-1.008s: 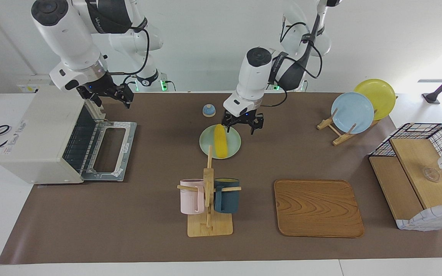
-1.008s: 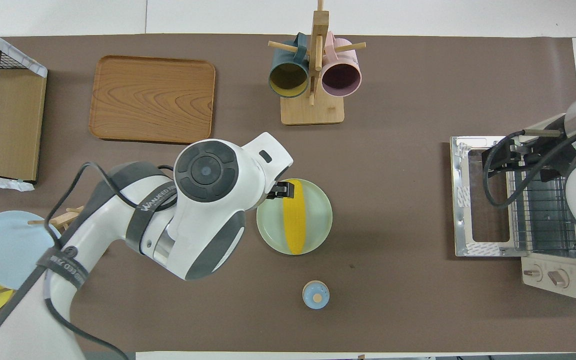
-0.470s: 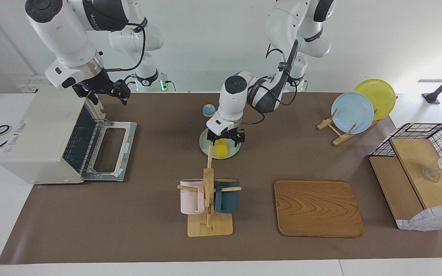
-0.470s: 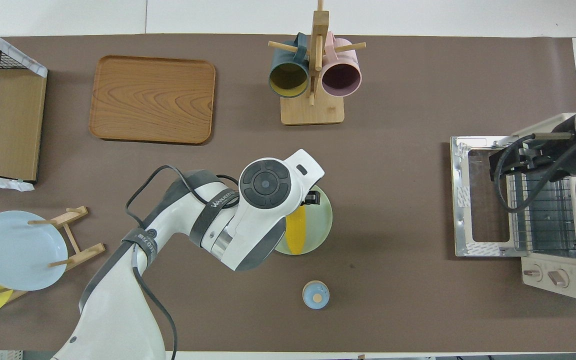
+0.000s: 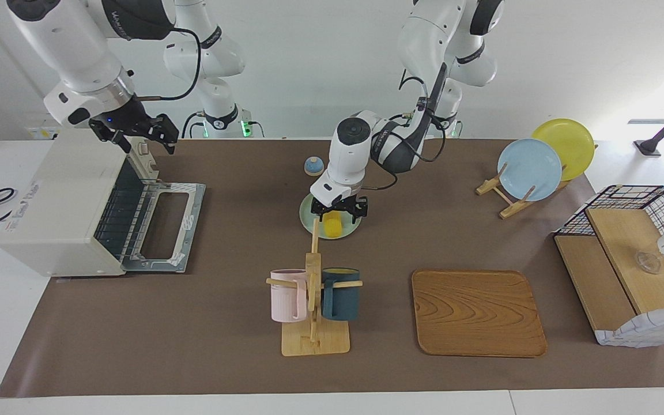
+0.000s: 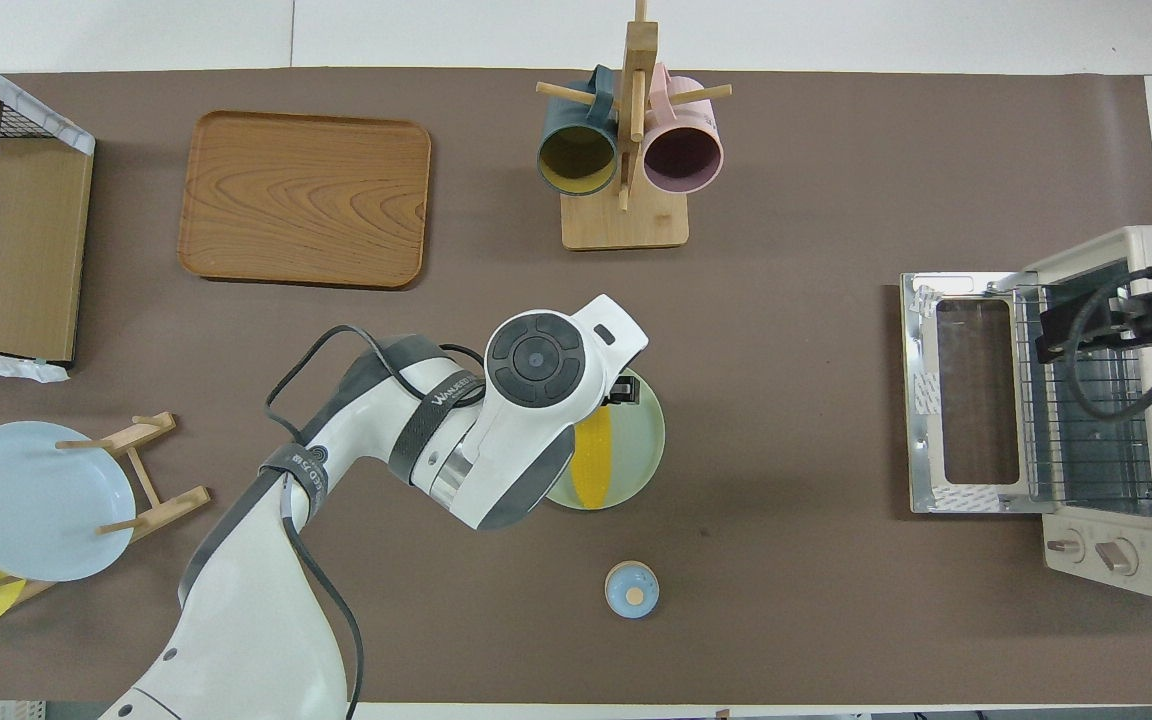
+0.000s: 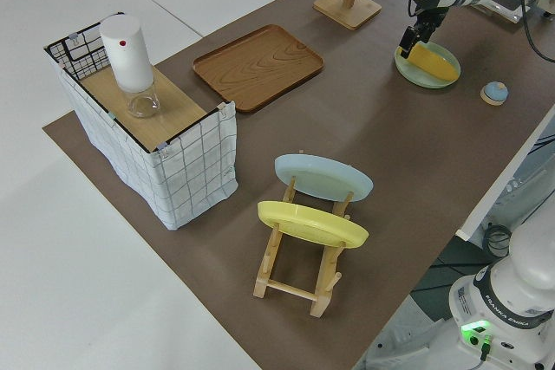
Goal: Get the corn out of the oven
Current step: 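Grasp the yellow corn cob on the plate with the left gripper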
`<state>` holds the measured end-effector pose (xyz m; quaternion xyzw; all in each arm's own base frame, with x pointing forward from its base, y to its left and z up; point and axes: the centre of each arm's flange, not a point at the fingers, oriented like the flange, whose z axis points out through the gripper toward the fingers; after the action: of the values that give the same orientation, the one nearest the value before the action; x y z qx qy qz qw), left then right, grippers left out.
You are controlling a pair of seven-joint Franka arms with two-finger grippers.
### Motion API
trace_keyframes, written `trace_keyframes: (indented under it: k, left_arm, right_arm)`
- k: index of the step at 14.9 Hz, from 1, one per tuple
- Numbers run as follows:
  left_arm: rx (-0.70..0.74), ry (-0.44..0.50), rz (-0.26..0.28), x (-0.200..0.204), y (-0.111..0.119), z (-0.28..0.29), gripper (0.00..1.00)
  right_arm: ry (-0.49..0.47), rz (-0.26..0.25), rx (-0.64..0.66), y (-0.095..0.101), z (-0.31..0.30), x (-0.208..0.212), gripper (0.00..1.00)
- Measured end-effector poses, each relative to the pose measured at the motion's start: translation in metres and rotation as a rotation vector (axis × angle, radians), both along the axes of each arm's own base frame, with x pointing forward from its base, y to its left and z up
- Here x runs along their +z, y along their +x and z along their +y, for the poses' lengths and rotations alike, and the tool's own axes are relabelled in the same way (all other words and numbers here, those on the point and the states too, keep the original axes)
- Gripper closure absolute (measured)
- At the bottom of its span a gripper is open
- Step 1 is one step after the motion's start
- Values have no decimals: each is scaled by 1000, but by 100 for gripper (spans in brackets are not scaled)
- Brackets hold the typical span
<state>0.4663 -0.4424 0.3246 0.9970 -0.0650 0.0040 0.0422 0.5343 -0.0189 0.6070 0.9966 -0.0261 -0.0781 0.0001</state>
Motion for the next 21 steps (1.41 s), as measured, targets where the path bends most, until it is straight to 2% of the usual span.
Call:
trace_keyframes:
  k: [15, 16, 17, 18, 21]
  left_arm:
    - [3, 6, 9, -19, -11, -4, 0]
    - [-2, 10, 13, -22, -14, -5, 4]
    - [-6, 13, 17, -24, -18, -6, 4]
    - [-7, 15, 18, -25, -20, -7, 11]
    - [-3, 16, 18, -26, -19, -7, 44]
  right_arm:
    - [3, -4, -6, 0, -16, 0, 0]
    - [3, -4, -6, 0, -16, 0, 0]
    - [3, -4, -6, 0, -16, 0, 0]
    - [3, -4, -6, 0, -16, 0, 0]
    - [3, -4, -6, 0, -16, 0, 0]
